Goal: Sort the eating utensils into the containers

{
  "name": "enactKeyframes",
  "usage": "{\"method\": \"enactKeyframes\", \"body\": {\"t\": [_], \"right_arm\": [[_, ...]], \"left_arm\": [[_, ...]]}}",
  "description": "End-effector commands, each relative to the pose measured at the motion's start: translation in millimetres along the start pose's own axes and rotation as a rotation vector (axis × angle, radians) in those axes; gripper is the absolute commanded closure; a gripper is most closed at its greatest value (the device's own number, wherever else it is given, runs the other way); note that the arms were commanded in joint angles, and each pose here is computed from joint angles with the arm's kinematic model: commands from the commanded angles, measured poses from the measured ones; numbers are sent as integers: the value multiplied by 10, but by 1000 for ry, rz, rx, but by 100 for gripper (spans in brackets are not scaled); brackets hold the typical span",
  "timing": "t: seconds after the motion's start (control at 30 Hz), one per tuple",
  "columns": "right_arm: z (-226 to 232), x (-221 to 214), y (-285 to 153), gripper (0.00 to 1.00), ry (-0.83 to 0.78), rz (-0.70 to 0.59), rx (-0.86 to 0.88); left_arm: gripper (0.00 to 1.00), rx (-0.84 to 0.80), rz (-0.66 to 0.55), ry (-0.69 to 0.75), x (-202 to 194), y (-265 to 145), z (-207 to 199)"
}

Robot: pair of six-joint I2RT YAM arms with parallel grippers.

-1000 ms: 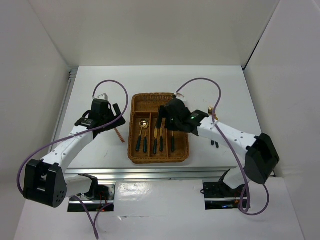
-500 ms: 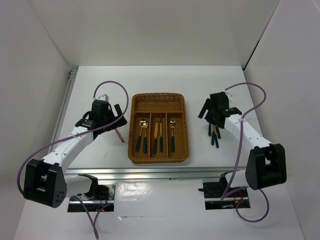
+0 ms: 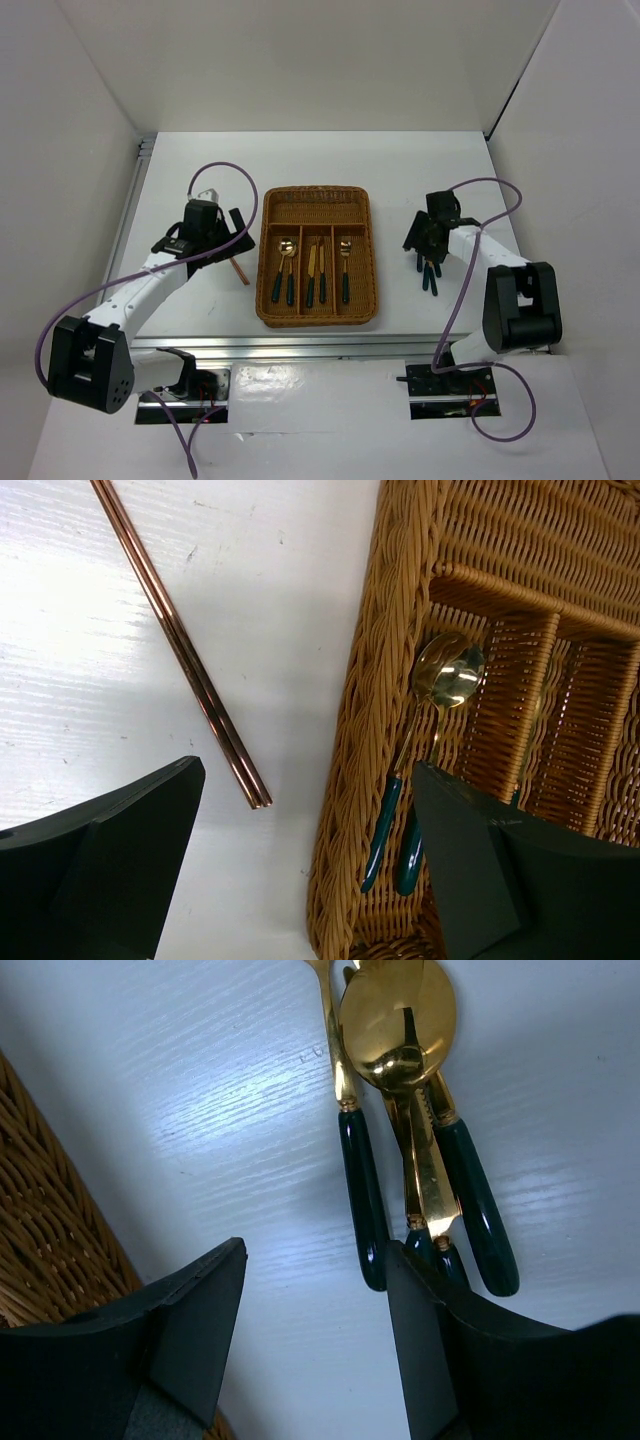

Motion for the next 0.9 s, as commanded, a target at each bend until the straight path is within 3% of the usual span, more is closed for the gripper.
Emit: {"method": "enactKeyframes", "body": {"t": [0.0,0.7,0.87], "right_arm": [[39,56,73,35,-18,-25,24],[-77,-30,282,43,-24,12,-57],[-90,-78,360,50,-26,37,-64]], "left_arm": [[0,-23,-28,4,80,24,-38],[1,-31,-24,13,94,32,-55],[1,-27,-16,14,80,53,-48]]}}
Point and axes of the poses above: each gripper's point midway between its finger pads, its own y axis out along the fingers, its own z axis along the line the jaws close on, x = y × z, the point moved 5 cm from there along -y, back along the fingers, and after that the axes turned 6 degrees about y, right-handed, at the moved point
